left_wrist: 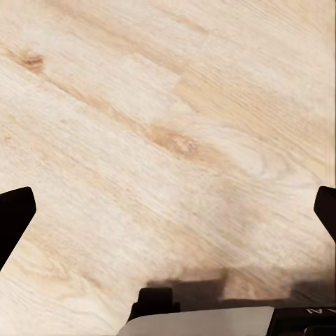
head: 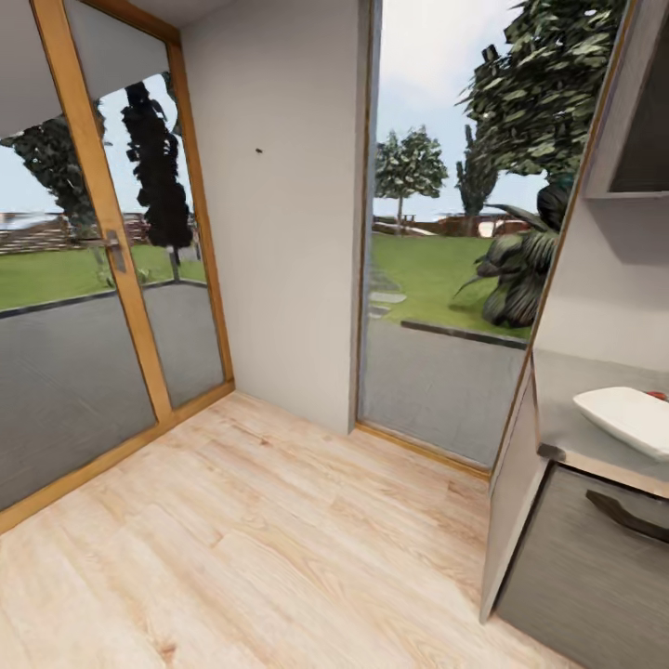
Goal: In the kitchen, take the Vidalia onion out of the sink, dice it on the chopping board with the paring knife, put the diced onion into the bowl on the countertop, then place both the paring knife and the chopping board into the sink.
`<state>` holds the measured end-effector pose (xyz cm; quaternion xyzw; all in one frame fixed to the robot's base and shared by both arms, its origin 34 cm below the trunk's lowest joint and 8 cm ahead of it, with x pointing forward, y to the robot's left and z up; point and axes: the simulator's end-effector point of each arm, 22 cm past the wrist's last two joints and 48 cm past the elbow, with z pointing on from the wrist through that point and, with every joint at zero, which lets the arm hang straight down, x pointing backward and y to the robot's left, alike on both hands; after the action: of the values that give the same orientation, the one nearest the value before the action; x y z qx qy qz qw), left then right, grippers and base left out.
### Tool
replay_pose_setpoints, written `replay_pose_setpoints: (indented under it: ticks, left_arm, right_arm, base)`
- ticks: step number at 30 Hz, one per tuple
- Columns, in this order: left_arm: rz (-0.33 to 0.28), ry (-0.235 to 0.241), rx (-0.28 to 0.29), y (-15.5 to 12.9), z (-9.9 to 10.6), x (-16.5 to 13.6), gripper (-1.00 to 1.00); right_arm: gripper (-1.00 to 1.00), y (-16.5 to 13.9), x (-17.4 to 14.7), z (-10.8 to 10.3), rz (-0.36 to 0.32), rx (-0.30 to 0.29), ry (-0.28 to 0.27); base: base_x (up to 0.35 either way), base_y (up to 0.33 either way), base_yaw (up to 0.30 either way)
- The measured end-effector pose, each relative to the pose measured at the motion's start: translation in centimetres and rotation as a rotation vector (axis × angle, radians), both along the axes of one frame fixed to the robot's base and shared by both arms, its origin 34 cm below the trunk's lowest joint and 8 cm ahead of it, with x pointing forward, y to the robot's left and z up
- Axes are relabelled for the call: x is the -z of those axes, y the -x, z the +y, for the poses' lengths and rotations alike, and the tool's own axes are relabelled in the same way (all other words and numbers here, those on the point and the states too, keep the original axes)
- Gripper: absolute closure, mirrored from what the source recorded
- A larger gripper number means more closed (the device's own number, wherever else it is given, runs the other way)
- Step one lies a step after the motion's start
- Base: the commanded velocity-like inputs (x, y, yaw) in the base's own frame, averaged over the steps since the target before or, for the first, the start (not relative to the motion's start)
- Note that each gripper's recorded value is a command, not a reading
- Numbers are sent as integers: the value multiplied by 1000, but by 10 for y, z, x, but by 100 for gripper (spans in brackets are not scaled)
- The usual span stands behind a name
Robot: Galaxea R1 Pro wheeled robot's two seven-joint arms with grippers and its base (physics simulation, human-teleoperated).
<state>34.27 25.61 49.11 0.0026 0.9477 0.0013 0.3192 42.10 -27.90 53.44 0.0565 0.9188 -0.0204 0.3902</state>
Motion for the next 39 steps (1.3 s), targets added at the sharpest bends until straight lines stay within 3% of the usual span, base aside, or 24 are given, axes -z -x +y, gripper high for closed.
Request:
replay_pose_setpoints:
  ticks: [31,39]
  left_arm:
    - [2,-2,-2,1,1,0,-100]
    - [1,-3,1,0,0,0,-100]
  right_arm:
    - [-100,0,0,0,0,0,0]
    - [-100,0,0,0,-1,0,0]
  base:
    - [21,-304,-272]
    - [35,-126,-272]
